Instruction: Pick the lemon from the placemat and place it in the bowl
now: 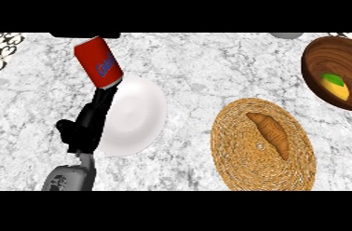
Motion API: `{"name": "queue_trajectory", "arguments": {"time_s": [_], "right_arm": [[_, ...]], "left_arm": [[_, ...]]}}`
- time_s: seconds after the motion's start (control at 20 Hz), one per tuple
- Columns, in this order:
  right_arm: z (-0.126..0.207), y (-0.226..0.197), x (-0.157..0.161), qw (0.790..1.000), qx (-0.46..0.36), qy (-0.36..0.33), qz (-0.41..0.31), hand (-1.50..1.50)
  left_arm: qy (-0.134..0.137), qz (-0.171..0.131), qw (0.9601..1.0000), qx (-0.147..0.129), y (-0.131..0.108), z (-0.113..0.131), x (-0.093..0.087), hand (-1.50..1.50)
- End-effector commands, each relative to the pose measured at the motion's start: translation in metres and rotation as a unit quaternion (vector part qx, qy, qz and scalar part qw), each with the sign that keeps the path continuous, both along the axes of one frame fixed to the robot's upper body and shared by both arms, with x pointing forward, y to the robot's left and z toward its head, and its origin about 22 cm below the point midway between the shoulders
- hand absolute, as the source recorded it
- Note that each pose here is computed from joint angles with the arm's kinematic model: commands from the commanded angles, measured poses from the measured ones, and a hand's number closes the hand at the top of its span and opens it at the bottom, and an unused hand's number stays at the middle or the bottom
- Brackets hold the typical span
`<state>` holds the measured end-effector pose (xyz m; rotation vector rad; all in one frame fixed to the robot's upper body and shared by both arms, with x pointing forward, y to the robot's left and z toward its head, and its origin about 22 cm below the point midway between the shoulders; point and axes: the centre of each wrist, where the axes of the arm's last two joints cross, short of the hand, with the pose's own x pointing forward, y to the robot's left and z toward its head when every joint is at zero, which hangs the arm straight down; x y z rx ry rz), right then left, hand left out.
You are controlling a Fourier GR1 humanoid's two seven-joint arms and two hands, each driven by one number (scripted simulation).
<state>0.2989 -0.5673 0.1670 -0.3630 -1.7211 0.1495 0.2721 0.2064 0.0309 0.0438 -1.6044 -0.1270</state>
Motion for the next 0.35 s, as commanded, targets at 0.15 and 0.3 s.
{"name": "queue_trajectory", "arguments": {"time_s": [0.15, 0.3], "right_arm": [[-0.020, -0.016, -0.028, 0.997, 0.017, -0.012, 0.072, -1.50], [-0.017, -0.022, -0.036, 0.998, 0.018, -0.013, 0.065, -1.50]], "left_arm": [[0.002, 0.001, 1.0000, 0.003, 0.012, -0.001, 0.000, 0.00], [-0.005, 0.013, 0.9999, 0.002, 0.005, -0.002, 0.002, 0.00]]}}
